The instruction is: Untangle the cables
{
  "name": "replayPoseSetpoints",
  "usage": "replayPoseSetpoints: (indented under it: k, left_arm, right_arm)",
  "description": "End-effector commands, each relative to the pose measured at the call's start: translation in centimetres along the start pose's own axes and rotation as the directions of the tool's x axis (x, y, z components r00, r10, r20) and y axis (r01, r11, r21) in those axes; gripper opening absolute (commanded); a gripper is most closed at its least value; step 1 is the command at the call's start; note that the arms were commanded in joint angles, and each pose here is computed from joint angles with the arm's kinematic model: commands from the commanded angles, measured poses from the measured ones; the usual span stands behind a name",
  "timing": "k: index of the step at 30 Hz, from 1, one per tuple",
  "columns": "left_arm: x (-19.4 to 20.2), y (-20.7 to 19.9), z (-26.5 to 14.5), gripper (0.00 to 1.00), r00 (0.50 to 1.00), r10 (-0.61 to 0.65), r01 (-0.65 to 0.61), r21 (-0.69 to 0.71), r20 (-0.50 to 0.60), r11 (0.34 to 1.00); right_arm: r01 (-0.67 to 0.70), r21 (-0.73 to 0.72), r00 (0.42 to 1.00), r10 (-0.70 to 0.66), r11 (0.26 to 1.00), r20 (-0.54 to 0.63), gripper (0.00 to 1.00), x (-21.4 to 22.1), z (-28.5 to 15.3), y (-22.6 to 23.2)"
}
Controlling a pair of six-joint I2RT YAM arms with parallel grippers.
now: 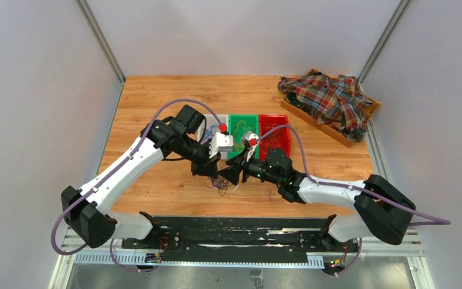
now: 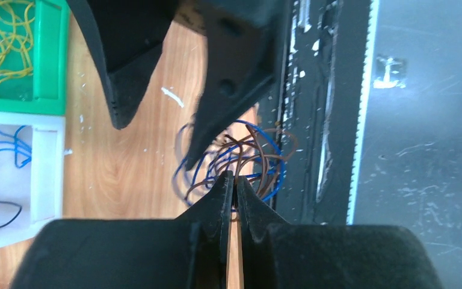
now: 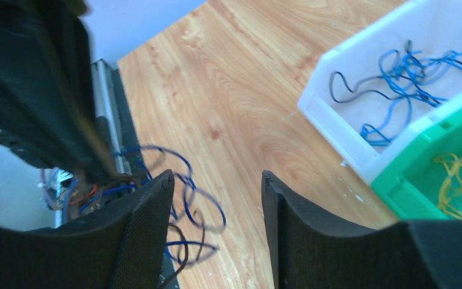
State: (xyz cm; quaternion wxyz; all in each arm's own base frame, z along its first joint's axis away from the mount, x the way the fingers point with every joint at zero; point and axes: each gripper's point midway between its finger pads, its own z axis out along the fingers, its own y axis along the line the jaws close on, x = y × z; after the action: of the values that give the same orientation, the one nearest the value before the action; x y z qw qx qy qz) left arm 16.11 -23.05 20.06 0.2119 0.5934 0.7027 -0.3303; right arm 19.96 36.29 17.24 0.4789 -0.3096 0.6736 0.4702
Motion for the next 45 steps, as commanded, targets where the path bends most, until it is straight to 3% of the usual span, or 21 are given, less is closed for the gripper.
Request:
replayPoseSetpoints:
  k: [1,7,11,21,23,26,29,38,45]
  left_arm:
    - [-2.7,-3.0,-1.6,0.08,0.993,-0.037,0.026,0.097,0.11,0.995]
    - [-3.1,-3.4,-2.1,0.08,0.99,-0.067,0.056,0.091,0.122,0.994]
    - [-3.9,-3.3,-2.7,0.07,0.989,-0.062,0.053,0.069,0.137,0.996]
    - [-3.8,-1.7,-3.9,0.07,0.994,-0.019,0.027,-0.067,0.112,0.997]
    - [-3.6,-1.2,-3.9,0.06,0.995,-0.018,0.027,-0.092,0.099,0.995]
    - [-3.1,-1.3,-3.5,0.05,0.996,-0.017,0.024,-0.08,0.085,0.996]
    - [-2.6,-1.2,-2.9,0.05,0.997,-0.031,0.036,-0.067,0.069,0.997]
    - [-3.1,-1.6,-2.8,0.03,0.997,-0.01,0.014,-0.051,0.073,0.999]
    - [-4.3,-2.7,-3.4,0.02,0.994,0.01,-0.007,-0.029,0.113,1.0]
  right_arm:
    - [0.016,0.162,1.0,-0.018,0.987,0.014,0.53,1.2,-0.9,-2.7]
    - [-0.008,0.209,0.999,0.0,0.978,0.039,0.5,2.3,-2.4,-3.4]
    - [-0.009,0.245,0.999,0.001,0.969,0.033,0.39,3.1,-3.7,-3.8]
    - [0.051,0.35,0.998,-0.06,0.935,0.015,0.25,3.2,-8.1,-4.8]
    - [0.075,0.349,0.994,-0.098,0.934,0.051,0.31,1.5,-8.6,-4.4]
    - [0.102,0.309,0.982,-0.144,0.946,0.118,0.55,-2.1,-8.7,-2.8]
    - [0.141,0.224,0.967,-0.182,0.964,0.177,0.64,-5.2,-8.1,-0.1]
    - [0.21,0.081,0.952,-0.222,0.974,0.208,0.66,-8.2,-5.1,4.2]
    - [0.221,0.063,0.955,-0.229,0.973,0.187,0.65,-7.9,-3.2,4.3]
